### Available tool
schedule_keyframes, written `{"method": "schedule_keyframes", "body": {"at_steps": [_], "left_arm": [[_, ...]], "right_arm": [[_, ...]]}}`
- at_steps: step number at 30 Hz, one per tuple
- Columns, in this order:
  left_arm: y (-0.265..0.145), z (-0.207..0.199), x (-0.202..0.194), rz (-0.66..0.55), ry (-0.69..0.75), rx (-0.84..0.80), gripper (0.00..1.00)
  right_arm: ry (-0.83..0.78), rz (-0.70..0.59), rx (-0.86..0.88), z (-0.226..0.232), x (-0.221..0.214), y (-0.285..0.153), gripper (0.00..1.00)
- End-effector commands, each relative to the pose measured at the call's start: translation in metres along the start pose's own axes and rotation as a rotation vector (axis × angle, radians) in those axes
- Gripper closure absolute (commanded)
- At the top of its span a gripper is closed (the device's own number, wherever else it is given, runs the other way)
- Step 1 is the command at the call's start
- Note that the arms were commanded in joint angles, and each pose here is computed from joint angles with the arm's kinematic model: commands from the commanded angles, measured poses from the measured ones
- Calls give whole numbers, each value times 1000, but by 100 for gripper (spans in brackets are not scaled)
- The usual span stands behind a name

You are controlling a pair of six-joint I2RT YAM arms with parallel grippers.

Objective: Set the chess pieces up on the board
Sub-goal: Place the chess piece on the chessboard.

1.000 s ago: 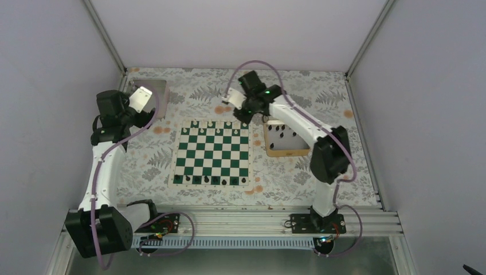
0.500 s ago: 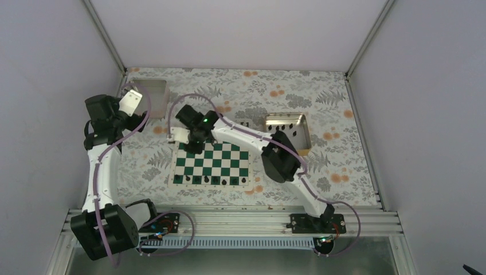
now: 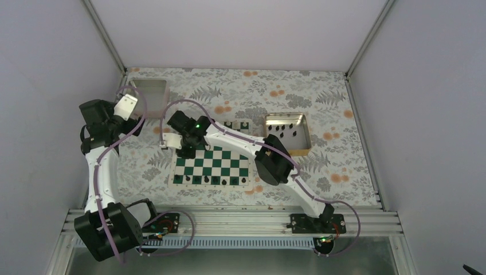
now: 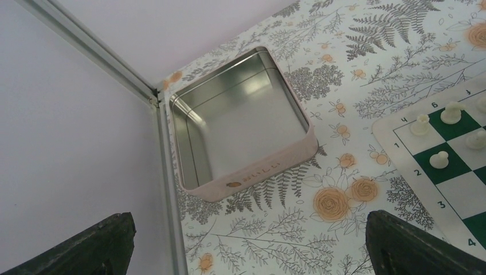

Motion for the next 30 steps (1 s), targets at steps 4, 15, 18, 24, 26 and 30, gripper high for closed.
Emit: {"method": "schedule_keyframes", "body": {"at_steps": [4,15,18,24,26,30], "left_arm": [[0,-3,-3,-15,5,-38,0],[-4,-1,1,-24,8,-39,0],[-4,-2,0,-23,9,-41,0],[-4,-2,0,-24,9,-44,0],[-4,-2,1,-24,9,-46,0],[-3,-1,0,-21,7,-48,0]], "right_arm": [[-61,43,51,26,1,19,94],[-104,96,103,56,0,26,94],[-110,102,109,60,0,28,94],[-113,121,110,62,-6,34,94],[-113,122,111,63,-7,35,94],[-113,121,104,61,-7,37,94]]}}
Point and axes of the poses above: each gripper's point midway between its finger pads, its own y axis out along the fingers, its own z axis along the line the jaws close on, x = y × z, the point moved 2 cm from there along -y, back along the fingers, and after that the axes turned 10 degrees about -y, right-handed, at the moved point
